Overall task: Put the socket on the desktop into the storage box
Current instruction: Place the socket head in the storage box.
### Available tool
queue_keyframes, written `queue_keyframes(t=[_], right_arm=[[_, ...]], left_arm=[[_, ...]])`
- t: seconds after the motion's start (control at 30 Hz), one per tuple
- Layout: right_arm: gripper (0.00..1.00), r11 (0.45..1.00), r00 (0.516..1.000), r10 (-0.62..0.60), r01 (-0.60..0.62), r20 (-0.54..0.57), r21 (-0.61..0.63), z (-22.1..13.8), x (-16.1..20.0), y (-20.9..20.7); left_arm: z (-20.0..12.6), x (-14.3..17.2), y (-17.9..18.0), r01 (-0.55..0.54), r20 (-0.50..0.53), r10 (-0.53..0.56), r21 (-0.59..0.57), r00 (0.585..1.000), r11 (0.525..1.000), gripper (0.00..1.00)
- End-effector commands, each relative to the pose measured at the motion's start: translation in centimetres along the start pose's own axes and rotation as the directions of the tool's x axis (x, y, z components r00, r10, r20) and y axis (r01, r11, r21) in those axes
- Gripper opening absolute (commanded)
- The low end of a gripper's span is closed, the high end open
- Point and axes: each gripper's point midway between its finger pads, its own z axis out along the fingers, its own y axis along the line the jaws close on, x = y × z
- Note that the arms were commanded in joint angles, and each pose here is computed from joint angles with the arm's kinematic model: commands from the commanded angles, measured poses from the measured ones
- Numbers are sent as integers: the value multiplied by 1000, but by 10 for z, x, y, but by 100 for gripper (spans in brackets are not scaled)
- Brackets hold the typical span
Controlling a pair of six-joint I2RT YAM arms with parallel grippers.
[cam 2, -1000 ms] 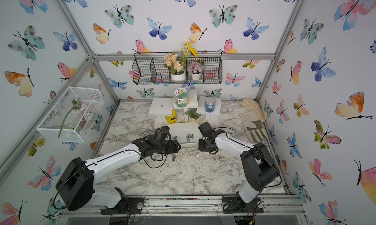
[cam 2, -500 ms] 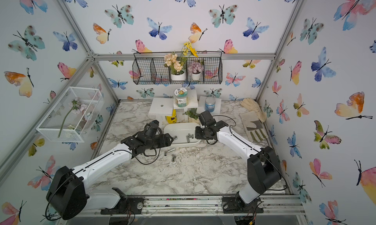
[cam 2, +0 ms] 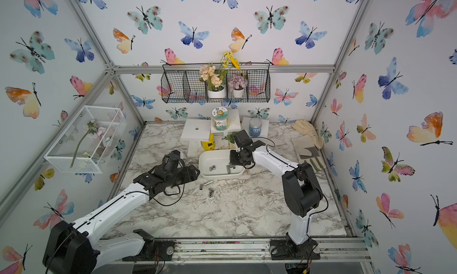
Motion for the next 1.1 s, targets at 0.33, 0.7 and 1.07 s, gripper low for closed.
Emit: queue_keyframes(t=[0.33,0.7,1.07], right_arm=[[28,996,1000,-4,1,-31,-84,41,-16,29],[28,995,998,3,-8,-58,-97,66,-15,37],[30,996,997,16,-22,-69,-83,84,-16,34]], left_arm=[[-1,1,17,20,0,-20,-29,1000,999,80],[1,9,22,25,-19,-26,-30,999,999,80],[-1,13,25,24,-23,-25,-34,999,999,80]])
